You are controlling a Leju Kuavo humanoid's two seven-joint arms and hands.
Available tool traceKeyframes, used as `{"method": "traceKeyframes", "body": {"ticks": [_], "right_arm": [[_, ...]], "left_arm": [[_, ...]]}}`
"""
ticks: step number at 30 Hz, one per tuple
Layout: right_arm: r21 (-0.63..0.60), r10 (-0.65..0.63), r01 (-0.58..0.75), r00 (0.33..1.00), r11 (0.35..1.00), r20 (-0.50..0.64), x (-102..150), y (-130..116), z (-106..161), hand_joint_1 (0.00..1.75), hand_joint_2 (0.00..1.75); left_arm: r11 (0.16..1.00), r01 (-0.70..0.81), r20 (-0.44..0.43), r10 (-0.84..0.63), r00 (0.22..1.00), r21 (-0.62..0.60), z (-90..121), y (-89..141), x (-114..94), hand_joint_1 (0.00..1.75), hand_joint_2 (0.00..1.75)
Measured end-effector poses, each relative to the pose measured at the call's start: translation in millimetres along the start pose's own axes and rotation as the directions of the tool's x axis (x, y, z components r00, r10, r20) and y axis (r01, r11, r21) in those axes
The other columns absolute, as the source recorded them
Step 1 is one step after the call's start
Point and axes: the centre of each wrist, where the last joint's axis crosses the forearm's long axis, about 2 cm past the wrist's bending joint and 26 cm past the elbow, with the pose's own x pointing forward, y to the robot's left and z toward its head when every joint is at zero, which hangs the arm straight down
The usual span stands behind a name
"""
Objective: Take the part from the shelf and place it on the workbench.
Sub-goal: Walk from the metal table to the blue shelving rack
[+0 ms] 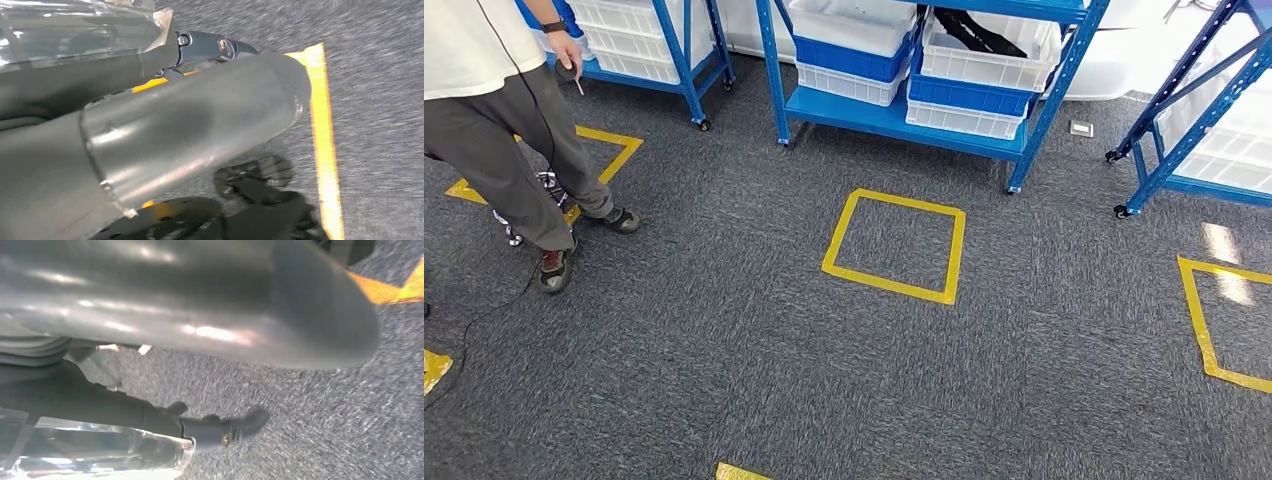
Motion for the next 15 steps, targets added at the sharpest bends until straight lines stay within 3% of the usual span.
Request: {"method": "traceKeyframes", "body": {"ticks": [15], "right_arm": [[0.000, 0.006, -0.006, 1.000, 1.000, -0.004, -2.1, -1.4, -0.4, 0.00, 0.00]], "left_arm": [[1.000, 0.002, 0.002, -0.002, 1.000, 0.002, -0.1, -2.5, 1.8, 0.00, 0.00]]}}
